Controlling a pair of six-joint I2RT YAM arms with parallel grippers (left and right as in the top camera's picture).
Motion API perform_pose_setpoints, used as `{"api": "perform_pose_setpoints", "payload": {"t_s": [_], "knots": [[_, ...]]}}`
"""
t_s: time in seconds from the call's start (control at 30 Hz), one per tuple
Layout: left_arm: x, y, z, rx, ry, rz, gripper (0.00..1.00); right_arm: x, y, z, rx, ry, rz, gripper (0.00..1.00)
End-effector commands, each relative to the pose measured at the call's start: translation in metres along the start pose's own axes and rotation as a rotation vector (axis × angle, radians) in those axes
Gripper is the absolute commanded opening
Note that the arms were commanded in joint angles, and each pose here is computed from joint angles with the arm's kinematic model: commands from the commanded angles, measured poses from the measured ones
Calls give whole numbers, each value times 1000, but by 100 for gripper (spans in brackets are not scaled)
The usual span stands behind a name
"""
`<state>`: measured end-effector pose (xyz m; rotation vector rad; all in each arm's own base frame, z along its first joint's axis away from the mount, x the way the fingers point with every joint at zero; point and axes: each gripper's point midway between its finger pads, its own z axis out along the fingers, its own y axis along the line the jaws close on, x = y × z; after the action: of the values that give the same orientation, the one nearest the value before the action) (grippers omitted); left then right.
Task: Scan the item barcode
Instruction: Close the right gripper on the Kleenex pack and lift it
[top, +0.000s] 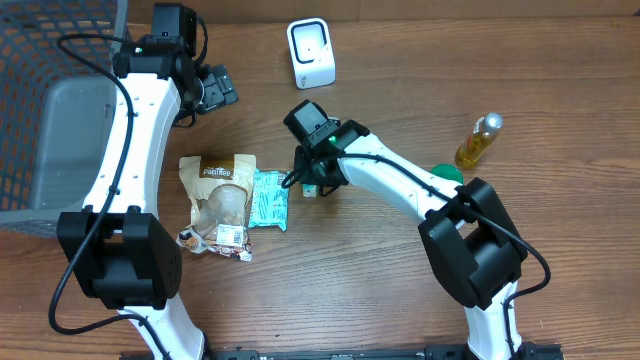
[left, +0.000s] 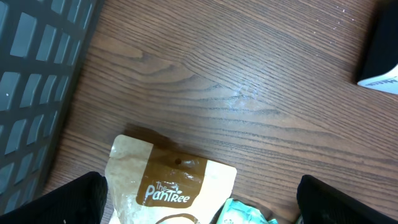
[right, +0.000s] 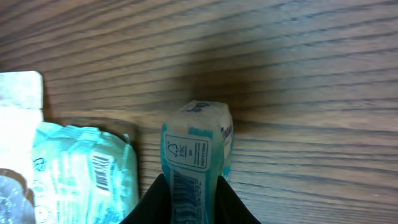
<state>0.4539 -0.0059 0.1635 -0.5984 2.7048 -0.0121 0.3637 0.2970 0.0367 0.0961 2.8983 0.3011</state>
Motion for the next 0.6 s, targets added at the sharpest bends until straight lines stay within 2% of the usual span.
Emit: {"api": "perform_pose_setpoints", "payload": {"t_s": [0.0, 0.17, 0.43, 0.57], "knots": [[-6, -3, -10, 19, -26, -12, 100, -13, -12, -6, 25, -15, 21, 18], [-6, -3, -10, 19, -26, -12, 100, -24, -21, -23, 45, -6, -25, 17], [-6, -3, -10, 19, -26, -12, 100, -36, -57, -32, 189, -51, -6, 18], [-6, -3, -10, 19, -26, -12, 100, -37, -58, -32, 199, -59, -6, 18]]}}
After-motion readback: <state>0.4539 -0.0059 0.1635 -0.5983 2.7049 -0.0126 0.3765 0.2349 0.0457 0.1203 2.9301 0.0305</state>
